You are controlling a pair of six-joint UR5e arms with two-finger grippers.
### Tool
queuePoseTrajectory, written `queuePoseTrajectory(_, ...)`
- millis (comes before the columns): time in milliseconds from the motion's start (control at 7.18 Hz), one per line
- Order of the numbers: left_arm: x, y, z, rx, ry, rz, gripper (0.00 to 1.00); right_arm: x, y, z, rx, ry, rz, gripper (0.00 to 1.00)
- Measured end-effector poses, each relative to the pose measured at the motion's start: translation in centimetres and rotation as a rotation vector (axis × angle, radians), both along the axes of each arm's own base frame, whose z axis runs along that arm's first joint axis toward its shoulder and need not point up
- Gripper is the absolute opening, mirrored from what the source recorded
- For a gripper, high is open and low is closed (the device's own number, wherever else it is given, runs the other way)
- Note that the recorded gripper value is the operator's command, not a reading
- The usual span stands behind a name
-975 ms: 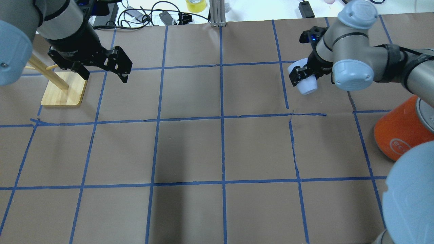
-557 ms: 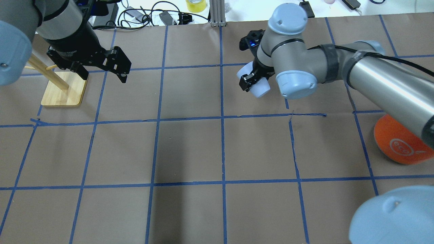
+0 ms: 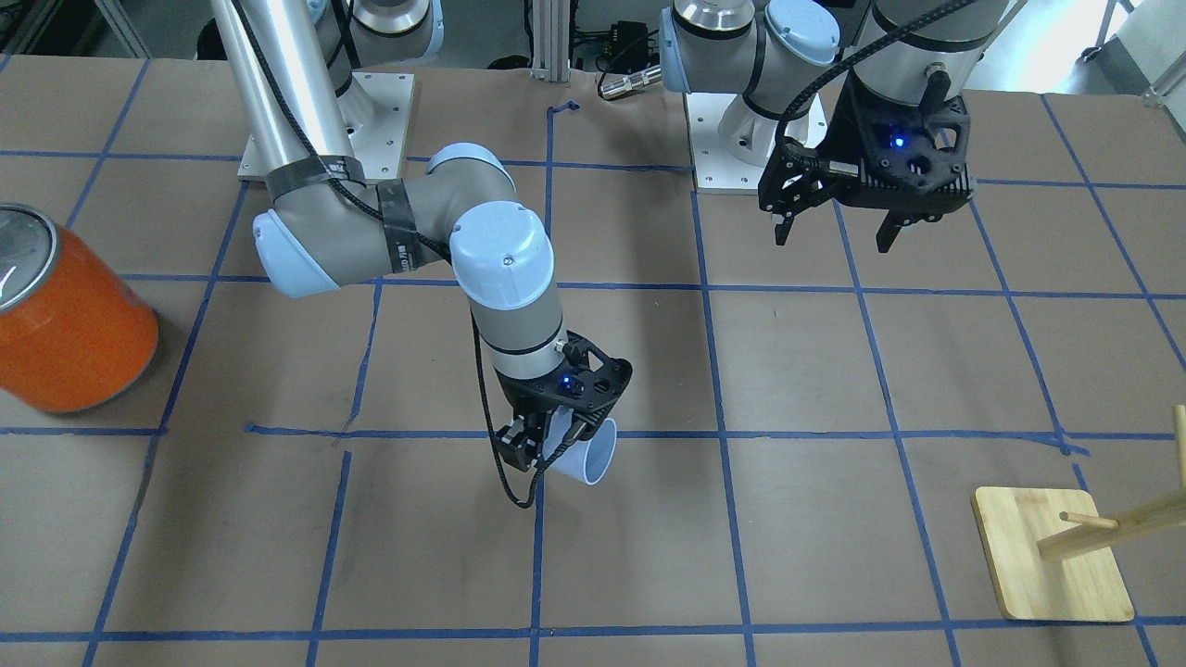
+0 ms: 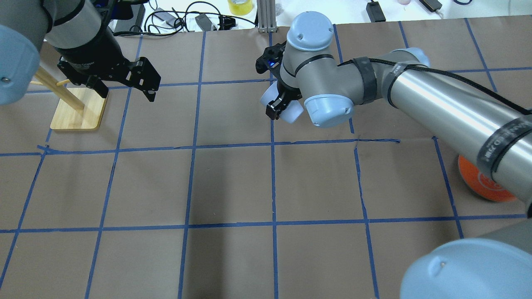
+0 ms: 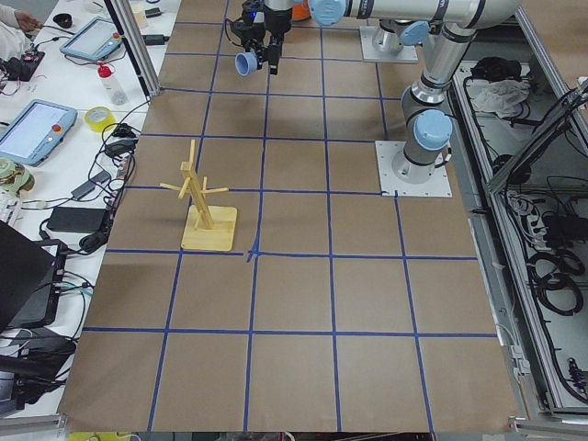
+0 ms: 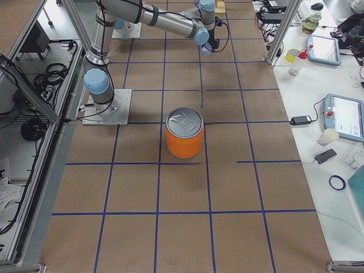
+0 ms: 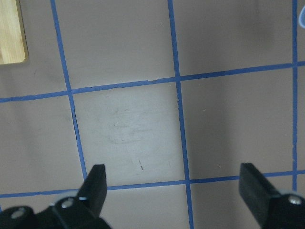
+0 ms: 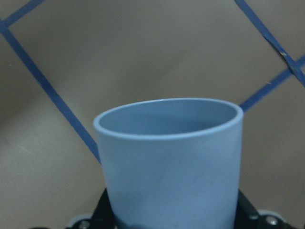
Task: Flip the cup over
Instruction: 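Carry the cup with the right gripper toward the table centre, then lay the cup on its side, release, and raise the right gripper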
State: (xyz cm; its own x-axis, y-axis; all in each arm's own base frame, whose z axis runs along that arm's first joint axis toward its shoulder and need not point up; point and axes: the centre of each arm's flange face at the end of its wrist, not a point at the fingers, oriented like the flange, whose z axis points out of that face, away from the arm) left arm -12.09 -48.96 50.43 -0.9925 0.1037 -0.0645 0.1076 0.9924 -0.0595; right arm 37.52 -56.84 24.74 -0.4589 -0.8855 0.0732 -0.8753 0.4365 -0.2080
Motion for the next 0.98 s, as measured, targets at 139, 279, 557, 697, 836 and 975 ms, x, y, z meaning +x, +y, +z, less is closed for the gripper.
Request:
queuePoseTrajectory(139, 0.2, -0.1, 0.0, 0.0, -0.001, 0.003, 1.0, 1.5, 0.2, -1.9, -0.04, 0.016, 0.131, 0.61)
queuePoseTrajectory(279, 0.5, -0.1, 0.0, 0.001, 0.0, 0.008, 1.0, 2.6, 0.7, -3.2, -0.065, 0.051, 0.212, 0.61)
queuePoseTrajectory(557, 0.9, -0.2, -0.2, 0.003, 0.001, 0.015, 1.0, 4.0, 2.0, -4.5, -0.083, 0.137, 0.288, 0.61)
queuePoseTrajectory(697, 1.0, -0.3, -0.2, 0.005, 0.001, 0.017, 1.0, 4.1, 2.2, -4.9, -0.084, 0.169, 0.304, 0.61)
queuePoseTrajectory(836, 1.0, -0.3, -0.3, 0.006, 0.002, 0.018, 1.0, 4.1, 2.2, -5.2, -0.083, 0.191, 0.309, 0.68)
queuePoseTrajectory(975, 1.0, -0.3, -0.3, 0.008, 0.002, 0.018, 1.0, 4.0, 2.2, -5.4, -0.08, 0.201, 0.309, 1.0)
